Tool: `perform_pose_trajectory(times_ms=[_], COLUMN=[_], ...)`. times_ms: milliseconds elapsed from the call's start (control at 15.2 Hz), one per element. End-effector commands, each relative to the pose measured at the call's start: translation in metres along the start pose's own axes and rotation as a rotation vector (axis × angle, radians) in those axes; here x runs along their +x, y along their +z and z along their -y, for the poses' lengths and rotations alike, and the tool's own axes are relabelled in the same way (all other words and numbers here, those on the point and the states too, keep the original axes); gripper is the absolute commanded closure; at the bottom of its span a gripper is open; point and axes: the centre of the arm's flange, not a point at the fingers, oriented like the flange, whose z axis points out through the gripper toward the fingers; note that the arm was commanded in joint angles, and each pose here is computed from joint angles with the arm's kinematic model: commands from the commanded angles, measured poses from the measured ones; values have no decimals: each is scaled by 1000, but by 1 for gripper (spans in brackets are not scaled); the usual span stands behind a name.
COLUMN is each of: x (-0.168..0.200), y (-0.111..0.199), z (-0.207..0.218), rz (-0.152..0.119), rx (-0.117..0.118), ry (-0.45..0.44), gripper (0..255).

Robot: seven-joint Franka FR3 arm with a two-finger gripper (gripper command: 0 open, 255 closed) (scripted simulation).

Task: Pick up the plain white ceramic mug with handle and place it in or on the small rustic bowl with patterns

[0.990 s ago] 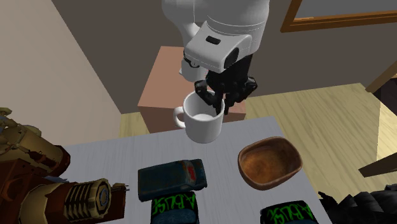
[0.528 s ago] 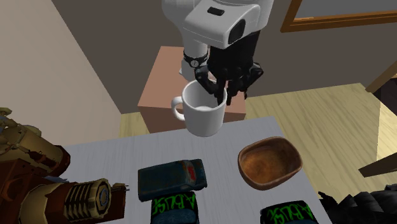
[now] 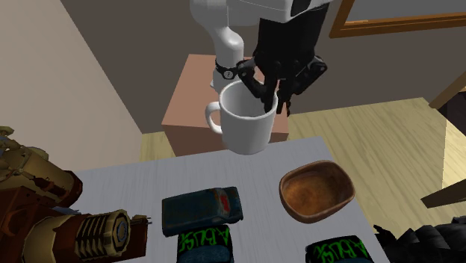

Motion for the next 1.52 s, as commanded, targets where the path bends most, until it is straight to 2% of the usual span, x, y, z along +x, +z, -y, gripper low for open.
perform_pose_trajectory(times_ms=[0,726,1452], x=[13,100,98], y=[-5,-30,28], z=[19,137,137], rz=[0,0,0], rx=[0,0,0], ry=[0,0,0], gripper=[255,255,255])
